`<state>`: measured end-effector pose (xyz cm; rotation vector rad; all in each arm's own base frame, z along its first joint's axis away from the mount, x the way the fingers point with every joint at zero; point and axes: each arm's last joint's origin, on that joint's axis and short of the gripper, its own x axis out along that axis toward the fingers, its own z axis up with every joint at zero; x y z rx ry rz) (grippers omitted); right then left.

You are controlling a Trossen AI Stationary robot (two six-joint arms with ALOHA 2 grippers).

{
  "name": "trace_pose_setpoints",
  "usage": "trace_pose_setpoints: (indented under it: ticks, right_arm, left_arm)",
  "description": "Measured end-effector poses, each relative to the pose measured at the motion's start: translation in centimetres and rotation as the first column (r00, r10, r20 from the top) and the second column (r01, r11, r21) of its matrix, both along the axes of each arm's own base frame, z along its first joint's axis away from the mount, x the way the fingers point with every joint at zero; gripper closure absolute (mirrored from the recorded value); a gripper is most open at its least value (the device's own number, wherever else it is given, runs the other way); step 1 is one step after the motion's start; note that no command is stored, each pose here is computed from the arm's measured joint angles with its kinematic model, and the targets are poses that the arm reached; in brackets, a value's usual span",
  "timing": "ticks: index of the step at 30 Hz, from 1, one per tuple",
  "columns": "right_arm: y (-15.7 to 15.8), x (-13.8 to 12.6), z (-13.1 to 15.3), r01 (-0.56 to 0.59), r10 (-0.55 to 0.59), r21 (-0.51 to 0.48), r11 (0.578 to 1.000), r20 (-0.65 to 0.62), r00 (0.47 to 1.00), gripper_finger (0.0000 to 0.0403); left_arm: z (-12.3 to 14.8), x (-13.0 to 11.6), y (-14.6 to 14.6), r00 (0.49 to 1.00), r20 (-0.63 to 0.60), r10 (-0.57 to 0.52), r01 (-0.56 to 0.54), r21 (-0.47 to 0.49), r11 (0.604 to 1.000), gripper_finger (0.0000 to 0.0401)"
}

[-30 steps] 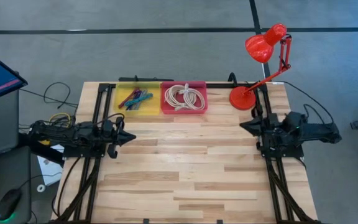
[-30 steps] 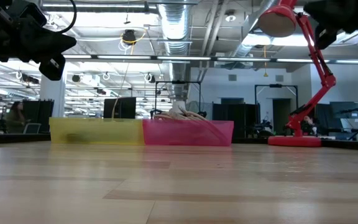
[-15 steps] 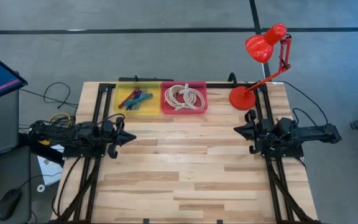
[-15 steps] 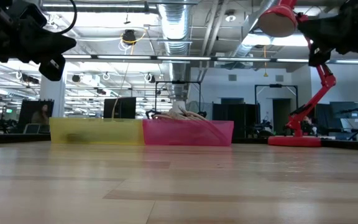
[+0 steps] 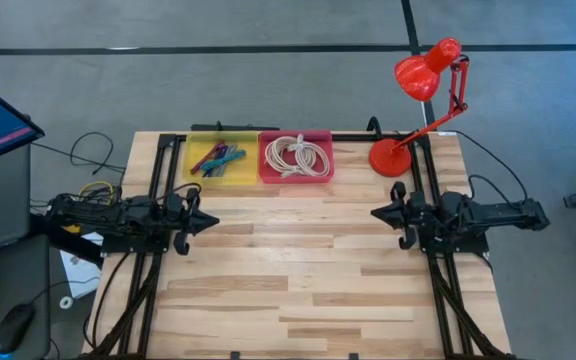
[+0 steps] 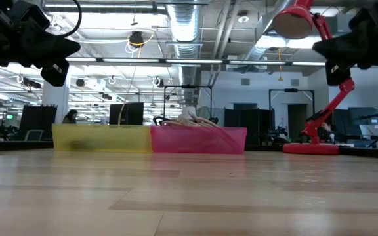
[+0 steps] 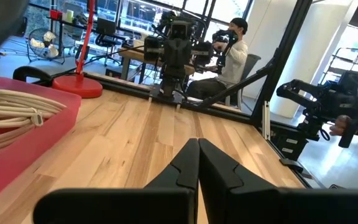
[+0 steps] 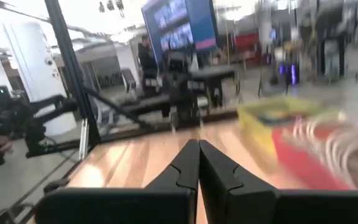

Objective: Pick & Place USB Port
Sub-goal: Return to home position

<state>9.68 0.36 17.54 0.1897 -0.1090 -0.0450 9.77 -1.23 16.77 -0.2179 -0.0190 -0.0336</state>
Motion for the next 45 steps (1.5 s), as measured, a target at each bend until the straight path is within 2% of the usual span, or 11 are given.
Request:
trace_pose_setpoints:
  ticks: [5, 45]
  right_arm:
    - [0.01, 0.08, -0.69, -0.003, 0.005, 0.026, 1.0, -0.07, 0.998, 0.0403]
    - [0.01, 0.1, -0.76, -0.002, 0.004, 0.026, 1.0, -0.074, 0.997, 0.0403]
  left_arm:
    - [0.02, 0.0, 0.0, 1.0, 0.002, 0.0, 0.0, 0.0, 1.0, 0.0395]
    - [0.14, 0.0, 0.0, 1.0, 0.014, 0.0, 0.0, -0.003, 1.0, 0.0395]
